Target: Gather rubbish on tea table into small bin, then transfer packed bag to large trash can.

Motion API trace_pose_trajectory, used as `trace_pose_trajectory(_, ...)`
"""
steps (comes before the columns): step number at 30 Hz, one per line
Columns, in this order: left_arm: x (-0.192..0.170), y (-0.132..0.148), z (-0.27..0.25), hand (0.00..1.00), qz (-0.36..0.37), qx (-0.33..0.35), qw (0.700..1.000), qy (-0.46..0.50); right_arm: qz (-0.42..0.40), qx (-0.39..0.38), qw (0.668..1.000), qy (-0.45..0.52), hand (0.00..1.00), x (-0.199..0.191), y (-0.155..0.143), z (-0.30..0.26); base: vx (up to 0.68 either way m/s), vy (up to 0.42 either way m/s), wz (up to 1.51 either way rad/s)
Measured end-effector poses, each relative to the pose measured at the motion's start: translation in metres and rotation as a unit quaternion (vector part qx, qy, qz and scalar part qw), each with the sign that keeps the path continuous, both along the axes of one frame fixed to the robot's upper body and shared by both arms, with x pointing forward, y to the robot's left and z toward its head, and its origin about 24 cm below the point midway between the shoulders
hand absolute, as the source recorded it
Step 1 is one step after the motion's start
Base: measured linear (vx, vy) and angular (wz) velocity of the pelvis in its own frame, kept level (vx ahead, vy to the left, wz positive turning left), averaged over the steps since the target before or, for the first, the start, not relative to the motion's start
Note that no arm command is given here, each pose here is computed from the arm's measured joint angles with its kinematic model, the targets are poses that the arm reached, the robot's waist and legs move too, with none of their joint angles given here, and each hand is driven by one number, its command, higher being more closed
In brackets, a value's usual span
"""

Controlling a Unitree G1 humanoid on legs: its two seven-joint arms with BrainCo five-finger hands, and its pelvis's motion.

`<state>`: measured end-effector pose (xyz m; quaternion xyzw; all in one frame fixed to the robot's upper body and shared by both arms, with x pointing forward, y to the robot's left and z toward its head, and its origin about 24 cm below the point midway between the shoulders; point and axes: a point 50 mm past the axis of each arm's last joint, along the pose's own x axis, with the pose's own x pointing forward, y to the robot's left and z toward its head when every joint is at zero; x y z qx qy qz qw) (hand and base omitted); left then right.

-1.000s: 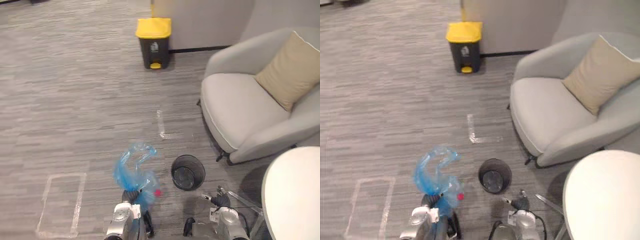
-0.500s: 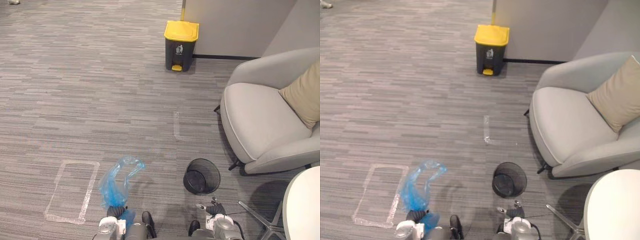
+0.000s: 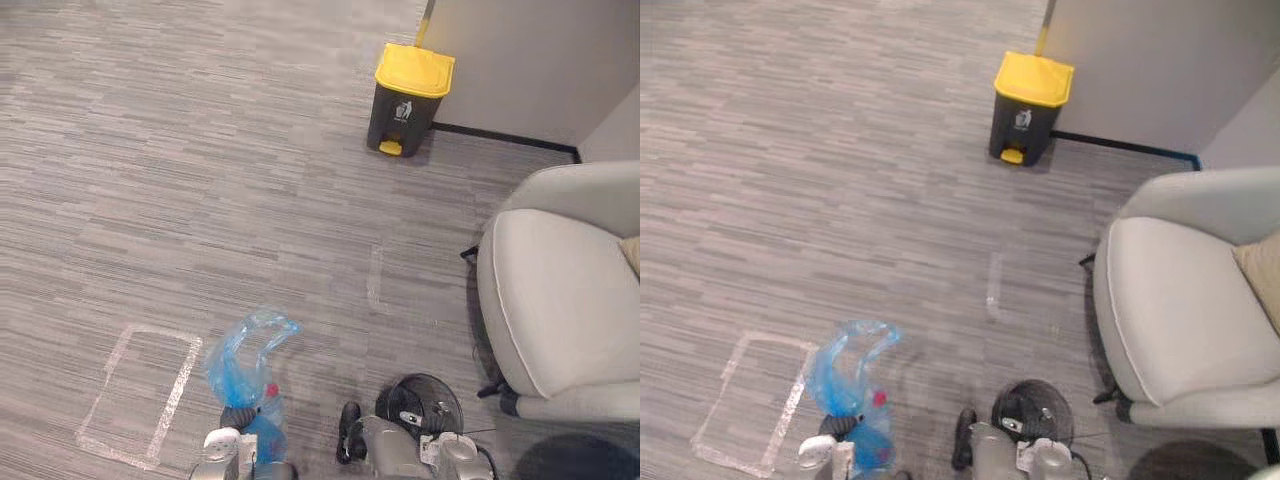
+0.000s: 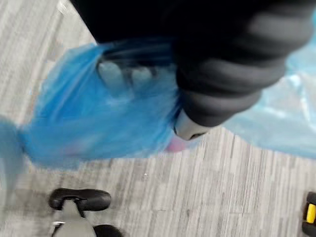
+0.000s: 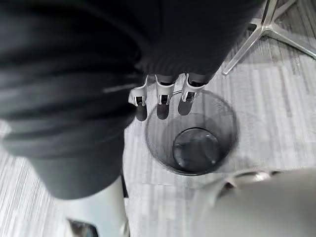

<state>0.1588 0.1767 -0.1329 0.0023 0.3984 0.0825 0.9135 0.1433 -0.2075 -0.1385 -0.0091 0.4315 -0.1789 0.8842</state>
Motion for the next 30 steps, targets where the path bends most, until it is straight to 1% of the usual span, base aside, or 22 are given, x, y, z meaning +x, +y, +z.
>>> trace_pose_trajectory(1, -0.002, 0.004, 0.001, 1.0, 0.005, 0.002, 1.0, -0.006, 0.003, 0.008, 1.0, 0.0, 0.0, -0.004, 0.008, -0.001, 0.25, -0.169, 0.2)
trace_pose_trajectory(2, -0.001, -0.001, 0.002, 1.0, 0.012, -0.007, 1.0, -0.011, 0.006, 0.006, 1.0, 0.0, 0.0, -0.005, 0.007, -0.001, 0.32, -0.055, -0.29)
trace_pose_trajectory(6, 0.011, -0.001, 0.01, 1.0, 0.019, -0.009, 0.999, -0.037, -0.001, 0.036, 0.999, -0.034, 0.0, 0.016, 0.027, 0.005, 0.41, 0.022, -0.57)
trace_pose_trajectory(9, 0.011, -0.004, 0.01, 1.0, 0.019, -0.014, 0.999, -0.037, -0.008, 0.037, 0.999, -0.037, 0.0, 0.018, 0.028, 0.006, 0.46, 0.234, -0.67)
trace_pose_trajectory(11, 0.009, -0.008, 0.008, 1.0, 0.019, -0.019, 0.999, -0.033, -0.013, 0.027, 0.999, -0.033, 0.0, 0.015, 0.019, 0.006, 0.37, 0.321, -0.78)
trace_pose_trajectory(14, 0.01, -0.002, 0.008, 1.0, 0.014, -0.008, 0.999, -0.027, -0.018, 0.042, 0.999, -0.016, 0.0, 0.005, 0.028, 0.0, 0.39, 0.346, -0.44)
trace_pose_trajectory(17, 0.002, 0.002, 0.004, 1.0, 0.014, -0.003, 1.0, -0.013, -0.008, 0.046, 0.999, -0.017, 0.0, 0.007, 0.034, 0.0, 0.29, 0.258, -0.72)
trace_pose_trajectory(20, 0.002, 0.003, 0.003, 1.0, 0.004, 0.004, 1.0, -0.01, 0.007, 0.049, 0.999, -0.023, 0.0, 0.01, 0.039, 0.002, 0.22, 0.139, -0.5)
trace_pose_trajectory(23, 0.001, 0.01, 0.003, 1.0, 0.004, 0.015, 1.0, -0.007, 0.023, 0.051, 0.998, -0.024, 0.0, 0.014, 0.044, 0.002, 0.29, 0.009, -0.44)
trace_pose_trajectory(25, 0.001, 0.013, 0.003, 1.0, 0.004, 0.02, 1.0, -0.004, 0.027, 0.049, 0.998, -0.024, 0.0, 0.015, 0.044, 0.003, 0.23, -0.053, -0.13)
trace_pose_trajectory(27, -0.003, 0.022, 0.001, 1.0, 0.004, 0.031, 0.999, 0.009, 0.035, 0.034, 0.999, -0.011, 0.0, 0.011, 0.037, 0.0, 0.38, -0.095, 0.09)
trace_pose_trajectory(30, -0.006, 0.016, -0.003, 1.0, 0.006, 0.021, 1.0, 0.018, 0.031, 0.01, 0.999, -0.002, 0.0, 0.01, 0.019, 0.0, 0.48, -0.14, -0.07)
